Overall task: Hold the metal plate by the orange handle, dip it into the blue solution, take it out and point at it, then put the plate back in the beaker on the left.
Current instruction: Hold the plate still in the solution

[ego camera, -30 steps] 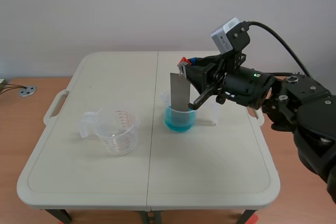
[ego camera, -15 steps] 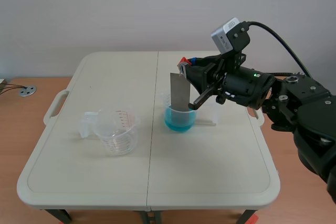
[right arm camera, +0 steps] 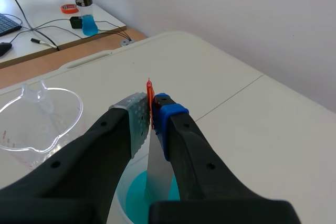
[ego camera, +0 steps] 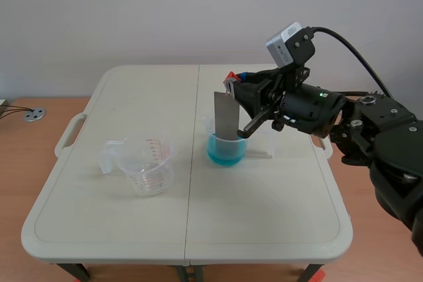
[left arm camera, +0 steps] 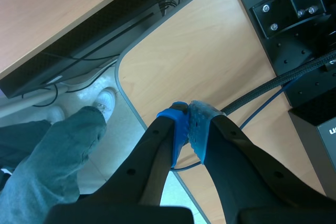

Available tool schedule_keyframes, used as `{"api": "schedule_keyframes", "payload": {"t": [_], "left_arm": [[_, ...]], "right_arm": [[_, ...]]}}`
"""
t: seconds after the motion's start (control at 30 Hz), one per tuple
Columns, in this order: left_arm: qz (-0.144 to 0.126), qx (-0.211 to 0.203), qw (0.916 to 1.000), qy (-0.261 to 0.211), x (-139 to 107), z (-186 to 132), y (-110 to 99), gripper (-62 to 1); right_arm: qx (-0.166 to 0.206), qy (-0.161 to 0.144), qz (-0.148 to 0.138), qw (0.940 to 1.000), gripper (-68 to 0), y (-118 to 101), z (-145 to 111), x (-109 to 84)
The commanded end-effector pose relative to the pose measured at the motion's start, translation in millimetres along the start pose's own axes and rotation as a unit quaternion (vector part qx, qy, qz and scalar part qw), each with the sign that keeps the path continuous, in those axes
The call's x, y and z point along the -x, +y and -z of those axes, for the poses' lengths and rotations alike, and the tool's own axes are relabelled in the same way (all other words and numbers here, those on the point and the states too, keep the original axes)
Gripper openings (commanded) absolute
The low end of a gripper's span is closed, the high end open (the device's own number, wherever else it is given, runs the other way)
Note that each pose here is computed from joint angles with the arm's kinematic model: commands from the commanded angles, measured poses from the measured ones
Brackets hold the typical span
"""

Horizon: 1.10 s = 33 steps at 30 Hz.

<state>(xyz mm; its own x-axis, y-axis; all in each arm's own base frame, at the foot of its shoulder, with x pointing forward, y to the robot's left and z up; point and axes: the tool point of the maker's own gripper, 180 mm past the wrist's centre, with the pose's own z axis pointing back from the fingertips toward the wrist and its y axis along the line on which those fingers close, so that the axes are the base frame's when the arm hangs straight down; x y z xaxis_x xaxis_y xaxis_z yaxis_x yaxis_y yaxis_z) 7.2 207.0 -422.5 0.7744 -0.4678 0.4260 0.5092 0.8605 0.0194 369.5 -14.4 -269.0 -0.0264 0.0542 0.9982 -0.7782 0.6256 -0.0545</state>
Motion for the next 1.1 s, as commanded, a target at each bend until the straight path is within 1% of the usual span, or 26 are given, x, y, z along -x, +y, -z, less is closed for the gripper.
{"api": "schedule_keyframes", "payload": {"t": [0.0,0.33,0.47,0.6,0.77,1.07], "left_arm": [[-0.001,0.001,1.0000,-0.008,-5,0,-1,-59.7],[-0.001,0.001,1.0000,-0.008,-5,0,-1,-59.7],[-0.001,0.001,1.0000,-0.008,-5,0,-1,-59.7],[-0.001,0.001,1.0000,-0.008,-5,0,-1,-59.7],[-0.001,0.001,1.0000,-0.008,-5,0,-1,-59.7],[-0.003,0.001,0.9999,-0.010,-6,0,-1,-59.7]], "right_arm": [[-0.001,-0.012,-0.005,0.9999,-66.2,-4,3,-8.5],[-0.001,-0.017,-0.006,0.9998,-66.2,-4,3,-10.5],[-0.002,-0.022,-0.011,0.9997,-66.2,-4,4,-15.6],[-0.004,-0.031,-0.022,0.9993,-66.2,-4,5,-24.6],[-0.007,-0.034,-0.037,0.9987,-66.2,-4,6,-34.2],[-0.004,-0.039,-0.062,0.9973,-66.2,-10,2,-50.3]]}}
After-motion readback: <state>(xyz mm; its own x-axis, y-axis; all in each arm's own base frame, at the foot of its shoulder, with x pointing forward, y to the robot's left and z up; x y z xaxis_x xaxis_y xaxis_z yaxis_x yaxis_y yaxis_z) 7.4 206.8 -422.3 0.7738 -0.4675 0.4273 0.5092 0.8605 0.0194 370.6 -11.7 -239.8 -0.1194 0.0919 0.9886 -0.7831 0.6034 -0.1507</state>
